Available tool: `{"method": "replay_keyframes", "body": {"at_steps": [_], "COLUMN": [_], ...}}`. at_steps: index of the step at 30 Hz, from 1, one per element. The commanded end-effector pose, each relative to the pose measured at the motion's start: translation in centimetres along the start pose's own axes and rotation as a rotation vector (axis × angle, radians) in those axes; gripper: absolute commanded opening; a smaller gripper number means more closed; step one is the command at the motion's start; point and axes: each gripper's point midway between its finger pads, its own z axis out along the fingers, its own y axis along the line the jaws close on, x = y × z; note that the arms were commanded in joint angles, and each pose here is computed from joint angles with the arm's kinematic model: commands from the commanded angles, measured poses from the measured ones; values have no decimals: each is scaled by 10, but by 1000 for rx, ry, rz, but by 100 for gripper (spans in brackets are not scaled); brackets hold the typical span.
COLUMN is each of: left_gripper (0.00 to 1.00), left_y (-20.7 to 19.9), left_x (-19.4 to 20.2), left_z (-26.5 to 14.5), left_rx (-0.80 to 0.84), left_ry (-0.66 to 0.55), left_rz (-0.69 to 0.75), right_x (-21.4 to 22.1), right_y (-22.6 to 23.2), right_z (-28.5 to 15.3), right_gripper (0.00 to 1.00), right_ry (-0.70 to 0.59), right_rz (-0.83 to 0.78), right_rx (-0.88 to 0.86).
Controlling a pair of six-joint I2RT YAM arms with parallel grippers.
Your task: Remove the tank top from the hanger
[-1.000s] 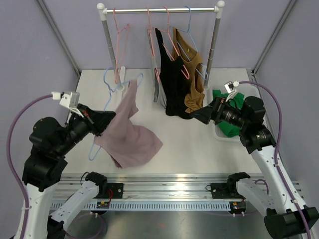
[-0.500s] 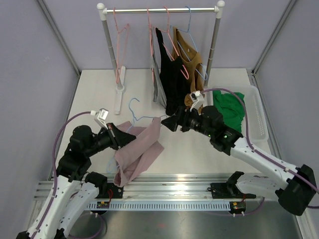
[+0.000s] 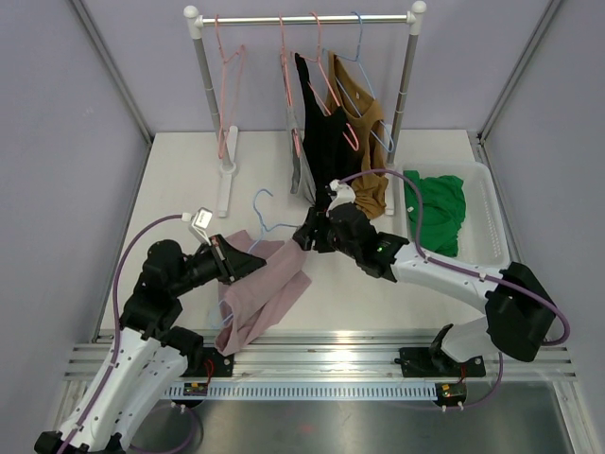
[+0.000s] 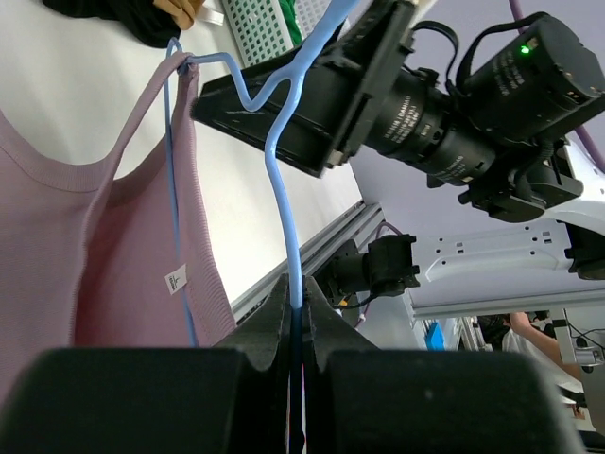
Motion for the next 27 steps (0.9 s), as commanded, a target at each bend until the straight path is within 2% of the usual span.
{"method": "replay_keyframes", "body": {"at_steps": [1,3,5,8,11,12,13,18,25,27], "left_gripper": [0,0,0,0,0,0,0,0,0,0], "left_y": [-28,-28,-27,-26,-28,-29,-28,-29,-51,-56], "left_x": [-11,-10,-10,-10,-11,-11,-11,-14,-4,-3], "left_z": [-3,-4,-4,-4,-5,-5,-5,-9,-22,-25], "left_rx": [96,94,91,76,84,86,83,51,130,149], "left_ry": [-20,-16,-16,-14,-12,-12,-8,-15,51,55], "left_rz": [60,64,72,78,82,86,86,114,192,210], "right_x": [-26,-26,-26,-25,-23,-22,-22,-26,-47,-50], "right_y": [7,5,0,-5,-6,-7,-4,-22,-98,-103], "right_z": [7,7,7,7,9,11,11,9,0,-4], "right_gripper": [61,56,36,23,24,8,0,0,0,0], "right_ry": [-106,-112,-120,-121,-117,-112,-114,-131,-144,-141], "right_rz": [3,2,-7,-19,-28,-28,-34,-53,-24,-19], "right_rx": [14,21,39,58,60,60,53,132,347,351]}}
